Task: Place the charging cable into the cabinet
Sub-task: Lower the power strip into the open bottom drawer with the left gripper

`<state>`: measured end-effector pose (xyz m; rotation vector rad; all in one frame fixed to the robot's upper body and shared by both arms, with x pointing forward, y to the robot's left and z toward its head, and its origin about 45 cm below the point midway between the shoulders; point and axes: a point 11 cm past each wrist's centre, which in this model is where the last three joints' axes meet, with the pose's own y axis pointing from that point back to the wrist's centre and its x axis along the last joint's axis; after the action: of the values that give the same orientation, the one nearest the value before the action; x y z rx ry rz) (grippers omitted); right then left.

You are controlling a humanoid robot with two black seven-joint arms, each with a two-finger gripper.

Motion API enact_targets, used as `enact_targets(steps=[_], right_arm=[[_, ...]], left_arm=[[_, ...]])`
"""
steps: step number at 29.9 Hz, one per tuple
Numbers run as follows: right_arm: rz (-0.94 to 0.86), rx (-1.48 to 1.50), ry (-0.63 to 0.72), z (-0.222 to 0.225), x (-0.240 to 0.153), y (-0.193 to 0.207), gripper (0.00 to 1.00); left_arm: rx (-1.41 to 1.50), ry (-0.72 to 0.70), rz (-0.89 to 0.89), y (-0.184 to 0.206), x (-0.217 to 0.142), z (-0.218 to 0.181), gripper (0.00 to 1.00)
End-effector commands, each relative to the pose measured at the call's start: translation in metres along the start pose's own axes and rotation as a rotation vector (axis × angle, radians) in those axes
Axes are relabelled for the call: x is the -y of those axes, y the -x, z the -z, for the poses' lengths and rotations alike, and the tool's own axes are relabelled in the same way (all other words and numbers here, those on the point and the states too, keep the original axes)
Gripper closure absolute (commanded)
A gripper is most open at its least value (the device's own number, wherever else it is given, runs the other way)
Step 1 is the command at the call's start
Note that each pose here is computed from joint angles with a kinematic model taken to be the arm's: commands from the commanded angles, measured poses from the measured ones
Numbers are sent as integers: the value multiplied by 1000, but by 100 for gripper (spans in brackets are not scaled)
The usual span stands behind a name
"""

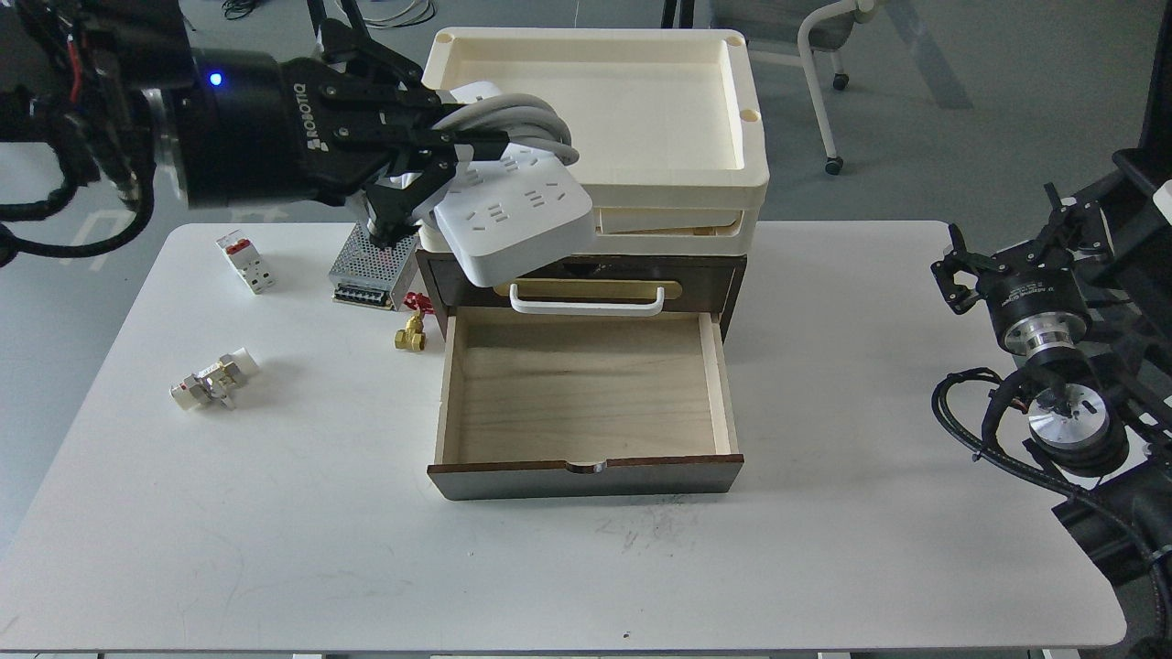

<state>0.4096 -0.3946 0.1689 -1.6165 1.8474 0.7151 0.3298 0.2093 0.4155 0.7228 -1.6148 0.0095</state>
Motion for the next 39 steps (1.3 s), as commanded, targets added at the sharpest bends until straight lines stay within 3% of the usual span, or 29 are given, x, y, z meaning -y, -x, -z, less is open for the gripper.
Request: enact_targets(steps=[1, 13, 20, 29, 39], right_arm=[[0, -1, -1, 1, 0, 0, 0], [0, 0, 0, 0, 0, 0, 0], [0, -1, -1, 1, 0, 0, 0], [0, 0, 0, 0, 0, 0, 0], [0, 0, 0, 0, 0, 0, 0]], left_arm=[[-77, 46, 25, 26, 11, -11, 94], [-254, 264, 30, 65, 76, -75, 93], [-367, 230, 62, 100, 104, -76, 93], [-316, 85, 169, 145, 119, -56, 93], [-379, 42, 222, 179, 127, -55, 92]])
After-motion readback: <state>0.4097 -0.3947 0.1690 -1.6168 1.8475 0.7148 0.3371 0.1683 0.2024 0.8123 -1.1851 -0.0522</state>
